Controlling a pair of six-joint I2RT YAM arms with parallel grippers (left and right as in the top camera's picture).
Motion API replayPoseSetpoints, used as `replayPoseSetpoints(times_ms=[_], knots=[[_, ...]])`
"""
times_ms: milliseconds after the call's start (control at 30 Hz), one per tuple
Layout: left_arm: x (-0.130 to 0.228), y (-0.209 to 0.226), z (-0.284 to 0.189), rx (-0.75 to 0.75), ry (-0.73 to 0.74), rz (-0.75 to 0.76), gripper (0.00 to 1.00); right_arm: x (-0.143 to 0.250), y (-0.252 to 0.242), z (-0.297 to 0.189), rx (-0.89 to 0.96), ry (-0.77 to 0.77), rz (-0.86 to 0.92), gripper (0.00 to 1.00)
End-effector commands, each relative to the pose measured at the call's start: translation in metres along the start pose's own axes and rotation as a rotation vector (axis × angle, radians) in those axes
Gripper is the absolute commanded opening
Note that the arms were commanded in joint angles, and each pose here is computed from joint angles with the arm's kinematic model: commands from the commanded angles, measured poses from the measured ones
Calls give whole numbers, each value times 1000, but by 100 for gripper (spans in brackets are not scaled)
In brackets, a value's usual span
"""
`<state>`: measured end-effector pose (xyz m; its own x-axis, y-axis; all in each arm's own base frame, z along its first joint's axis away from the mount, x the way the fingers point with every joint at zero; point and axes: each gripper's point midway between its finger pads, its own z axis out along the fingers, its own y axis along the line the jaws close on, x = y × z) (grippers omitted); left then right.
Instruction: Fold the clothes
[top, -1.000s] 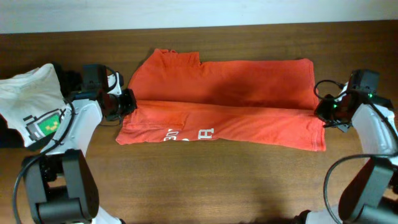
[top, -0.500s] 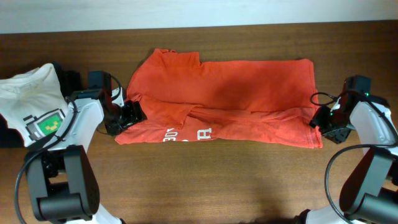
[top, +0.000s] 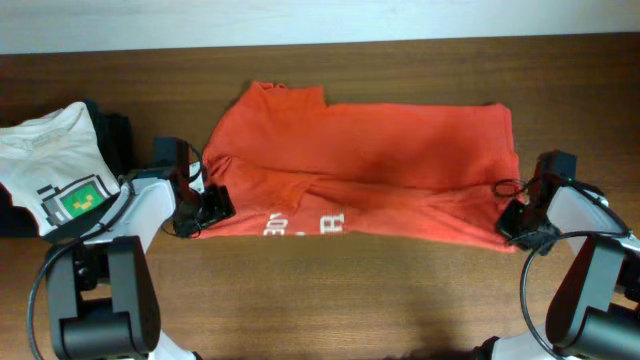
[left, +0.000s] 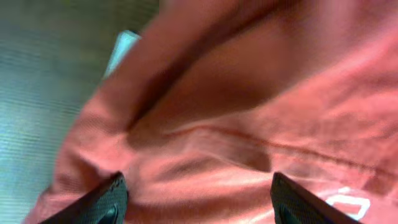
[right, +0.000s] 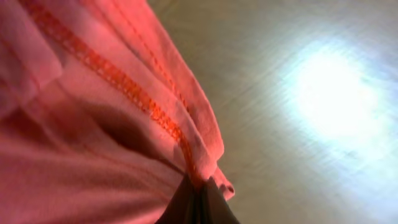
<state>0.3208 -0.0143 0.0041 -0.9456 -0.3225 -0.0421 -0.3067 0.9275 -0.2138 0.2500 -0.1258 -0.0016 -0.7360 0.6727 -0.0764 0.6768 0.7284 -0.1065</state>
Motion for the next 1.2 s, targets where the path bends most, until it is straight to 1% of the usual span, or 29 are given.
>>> replayPoseSetpoints(times_ms=[0, 33, 167, 233, 300, 367, 400, 433, 467, 500, 533, 567, 633, 667, 800, 833, 900, 1000, 1033, 1067, 1100, 1167], knots=[[47, 40, 10, -131, 173, -124, 74, 20, -54, 4, 294, 25, 103, 4], [58, 45, 9, -142, 215, -143, 74, 24, -60, 2, 323, 37, 115, 4], [85, 52, 6, -168, 312, -163, 74, 35, -64, -1, 346, 83, 101, 4], [90, 52, 2, -173, 329, -165, 74, 40, -66, -2, 350, 104, 99, 4], [83, 48, -5, -157, 286, -159, 74, 39, -63, -6, 328, 91, 107, 4], [64, 38, -26, -115, 178, -141, 74, 30, -54, -18, 265, 55, 126, 4], [50, 30, -42, -94, 100, -120, 75, 24, -47, -27, 219, 31, 138, 7], [34, 19, -59, -61, 12, -73, 79, 17, -39, -39, 160, 6, 140, 22], [12, -5, -81, 5, -114, 16, 83, 7, -32, -56, 110, -32, 151, 52], [-3, -23, -94, 47, -199, 84, 84, 2, -30, -67, 86, -54, 156, 70], [-14, -37, -103, 71, -256, 139, 84, -2, -27, -77, 65, -72, 148, 73], [-33, -66, -116, 105, -348, 244, 84, -8, -21, -97, 11, -103, 92, 74], [-57, -97, -120, 137, -421, 332, 84, -10, -13, -118, -48, -119, 13, 75], [-78, -111, -116, 149, -455, 358, 85, -6, -9, -127, -79, -113, -40, 75], [-142, -137, -92, 183, -534, 376, 84, 5, -8, -129, -98, -74, -55, 75], [-158, -145, -84, 199, -549, 382, 84, 6, -5, -129, -112, -69, -56, 75], [-182, -162, -62, 250, -528, 398, 84, 7, -2, -129, -132, -61, -57, 75], [-198, -175, -28, 244, -471, 405, 84, 8, 0, -129, -141, -56, -58, 75], [-198, -178, -15, 239, -446, 409, 82, 8, -1, -129, -141, -55, -58, 75], [-198, -181, -5, 238, -431, 413, 75, 8, -1, -129, -141, -56, -58, 75], [-195, -180, 10, 216, -411, 414, 61, 7, 0, -130, -142, -60, -58, 74], [-193, -176, 18, 183, -399, 409, 52, 5, 1, -129, -145, -68, -57, 74]])
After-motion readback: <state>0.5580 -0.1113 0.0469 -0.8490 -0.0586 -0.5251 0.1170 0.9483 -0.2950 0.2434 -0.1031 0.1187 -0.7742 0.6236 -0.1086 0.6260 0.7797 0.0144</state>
